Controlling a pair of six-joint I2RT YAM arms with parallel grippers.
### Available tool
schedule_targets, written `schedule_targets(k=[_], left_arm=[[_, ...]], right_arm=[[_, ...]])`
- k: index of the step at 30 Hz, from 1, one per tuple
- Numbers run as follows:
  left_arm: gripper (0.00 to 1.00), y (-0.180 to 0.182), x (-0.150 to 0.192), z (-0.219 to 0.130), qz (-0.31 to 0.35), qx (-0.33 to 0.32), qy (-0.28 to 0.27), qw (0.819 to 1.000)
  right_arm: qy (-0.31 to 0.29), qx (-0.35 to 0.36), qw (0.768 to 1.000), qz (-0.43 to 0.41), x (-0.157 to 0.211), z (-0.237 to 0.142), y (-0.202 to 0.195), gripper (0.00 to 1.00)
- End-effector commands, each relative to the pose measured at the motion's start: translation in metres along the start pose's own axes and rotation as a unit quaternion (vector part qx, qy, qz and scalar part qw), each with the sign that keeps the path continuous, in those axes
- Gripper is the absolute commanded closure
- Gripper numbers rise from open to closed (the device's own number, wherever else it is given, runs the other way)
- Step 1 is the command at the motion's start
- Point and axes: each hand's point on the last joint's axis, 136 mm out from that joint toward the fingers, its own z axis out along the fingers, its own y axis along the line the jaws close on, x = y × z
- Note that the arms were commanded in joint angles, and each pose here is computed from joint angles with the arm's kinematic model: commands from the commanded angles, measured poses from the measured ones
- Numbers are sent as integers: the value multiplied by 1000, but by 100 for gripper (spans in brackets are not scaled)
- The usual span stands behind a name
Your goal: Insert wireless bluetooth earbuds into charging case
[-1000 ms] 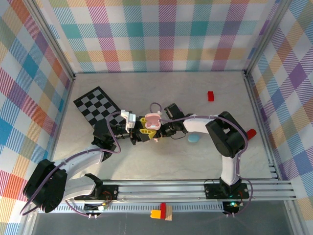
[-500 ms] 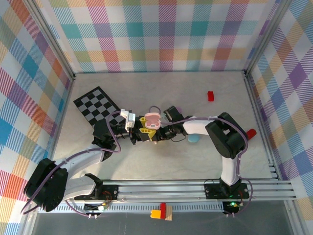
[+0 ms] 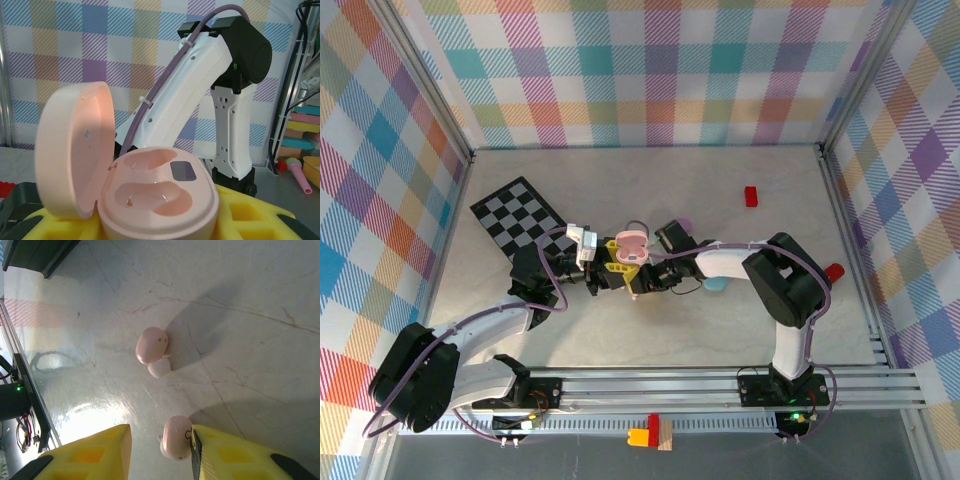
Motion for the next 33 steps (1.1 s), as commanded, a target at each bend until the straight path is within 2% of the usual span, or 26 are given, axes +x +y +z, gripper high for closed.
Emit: schedule_targets(k=[1,10,13,21,28,33], left_arm=[[62,-5,-5,-3,21,13,-9,1000],[62,-6,-6,-3,23,14,-11,1000],[62,-6,-6,-3,24,15,-12,1000],[62,-6,-6,-3,24,16,-13,1000],[62,-6,-7,-3,25,17,-15,999],[62,-5,-7,-4,25,17,-16,999]], right_arm=[[5,-16,1000,-2,4,3,10,64],[15,37,999,35,11,8,-5,66],[43,68,995,54,20,12,-12,67],[67,102,991,48,28,15,-13,68],[86,153,984,44,32,13,-23,77],[67,183,980,38,23,4,-27,82]])
